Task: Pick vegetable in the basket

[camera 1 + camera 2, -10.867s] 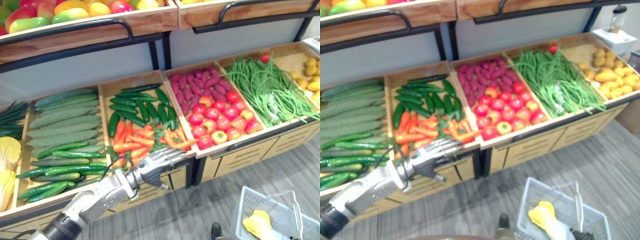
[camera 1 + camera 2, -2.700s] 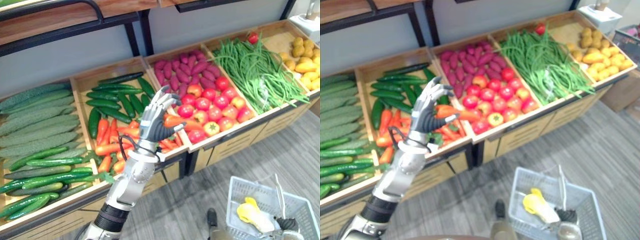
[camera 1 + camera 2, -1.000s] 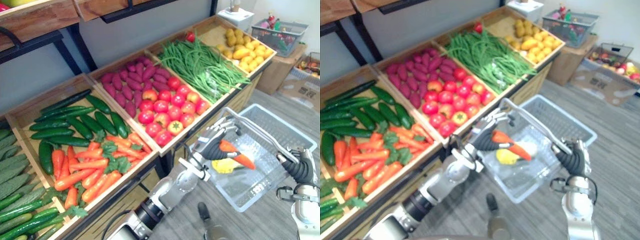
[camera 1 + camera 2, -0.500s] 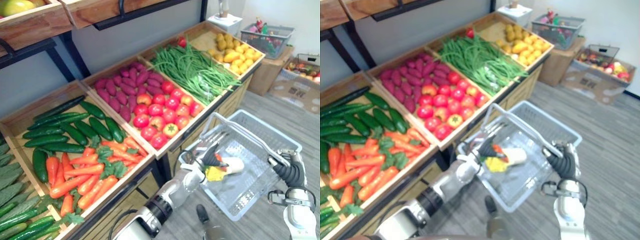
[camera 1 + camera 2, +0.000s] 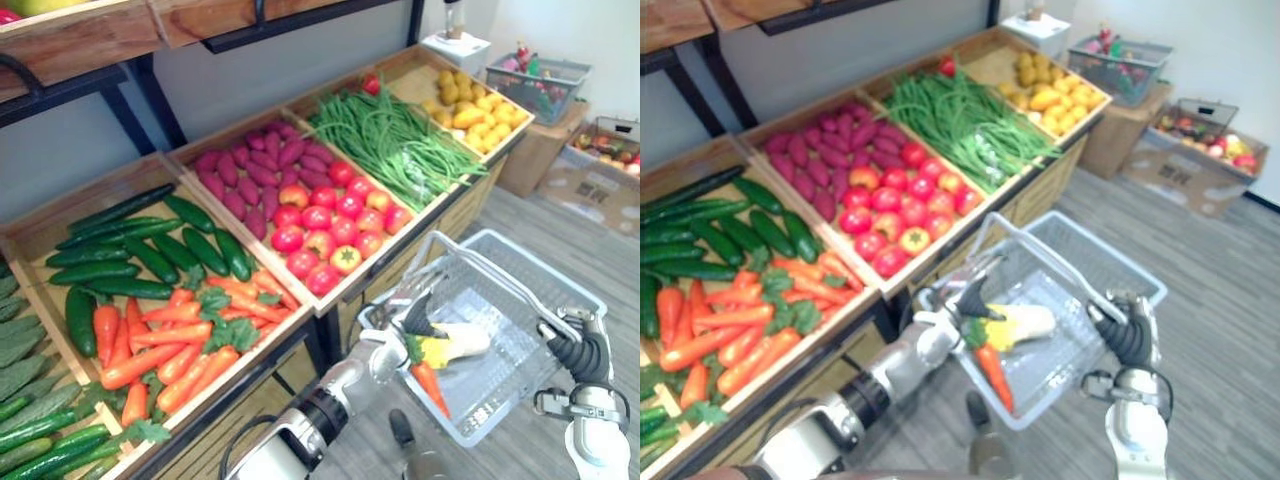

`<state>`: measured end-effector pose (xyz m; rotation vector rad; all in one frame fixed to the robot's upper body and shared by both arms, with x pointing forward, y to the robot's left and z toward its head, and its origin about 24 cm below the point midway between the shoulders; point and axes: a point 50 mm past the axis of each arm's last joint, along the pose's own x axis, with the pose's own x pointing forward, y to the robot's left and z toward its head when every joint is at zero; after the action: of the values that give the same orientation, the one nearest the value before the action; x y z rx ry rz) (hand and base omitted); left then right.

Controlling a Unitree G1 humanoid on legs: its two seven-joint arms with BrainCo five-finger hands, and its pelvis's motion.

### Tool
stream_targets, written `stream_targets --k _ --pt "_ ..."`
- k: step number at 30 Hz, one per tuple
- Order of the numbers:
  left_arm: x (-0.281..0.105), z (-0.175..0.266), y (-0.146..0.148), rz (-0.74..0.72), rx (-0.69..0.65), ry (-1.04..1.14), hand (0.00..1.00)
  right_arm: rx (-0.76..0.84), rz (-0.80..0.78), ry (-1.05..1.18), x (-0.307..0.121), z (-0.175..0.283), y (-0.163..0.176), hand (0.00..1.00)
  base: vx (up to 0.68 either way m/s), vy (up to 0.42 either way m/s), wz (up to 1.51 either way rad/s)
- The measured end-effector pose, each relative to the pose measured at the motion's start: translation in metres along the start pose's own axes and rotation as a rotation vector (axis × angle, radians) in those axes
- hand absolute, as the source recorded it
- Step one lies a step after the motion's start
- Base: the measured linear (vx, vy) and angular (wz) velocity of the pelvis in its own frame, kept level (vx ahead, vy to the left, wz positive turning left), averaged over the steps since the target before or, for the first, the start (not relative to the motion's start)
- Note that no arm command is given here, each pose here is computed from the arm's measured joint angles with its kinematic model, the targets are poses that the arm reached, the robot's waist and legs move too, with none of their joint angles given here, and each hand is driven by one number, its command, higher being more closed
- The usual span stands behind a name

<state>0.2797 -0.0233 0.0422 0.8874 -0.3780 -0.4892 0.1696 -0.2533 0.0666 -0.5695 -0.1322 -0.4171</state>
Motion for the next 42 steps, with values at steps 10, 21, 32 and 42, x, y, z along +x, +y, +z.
stream_targets --k 10,21,32,42 --pt "-0.048 0.056 0.068 0.27 -0.113 -0.405 0.0 -0.048 -0.02 0.14 -0.005 -0.034 -0.006 1.0 -0.03 -0.071 0.22" --pt "-0.165 -0.009 0.037 0.02 -0.605 -0.012 0.0 -0.176 -0.088 0.393 -0.02 -0.09 -0.024 1.0 -0.05 -0.05 0.25" --pt "-0.266 -0.102 -0.016 -0.088 -0.698 0.69 0.0 -0.195 -0.118 0.547 -0.039 -0.117 -0.036 1.0 -0.01 -0.04 0.14" --pt "-0.376 -0.144 -0.083 -0.099 -0.609 1.461 0.0 -0.168 -0.161 0.623 -0.047 -0.129 -0.036 1.0 -0.02 -0.025 0.14"
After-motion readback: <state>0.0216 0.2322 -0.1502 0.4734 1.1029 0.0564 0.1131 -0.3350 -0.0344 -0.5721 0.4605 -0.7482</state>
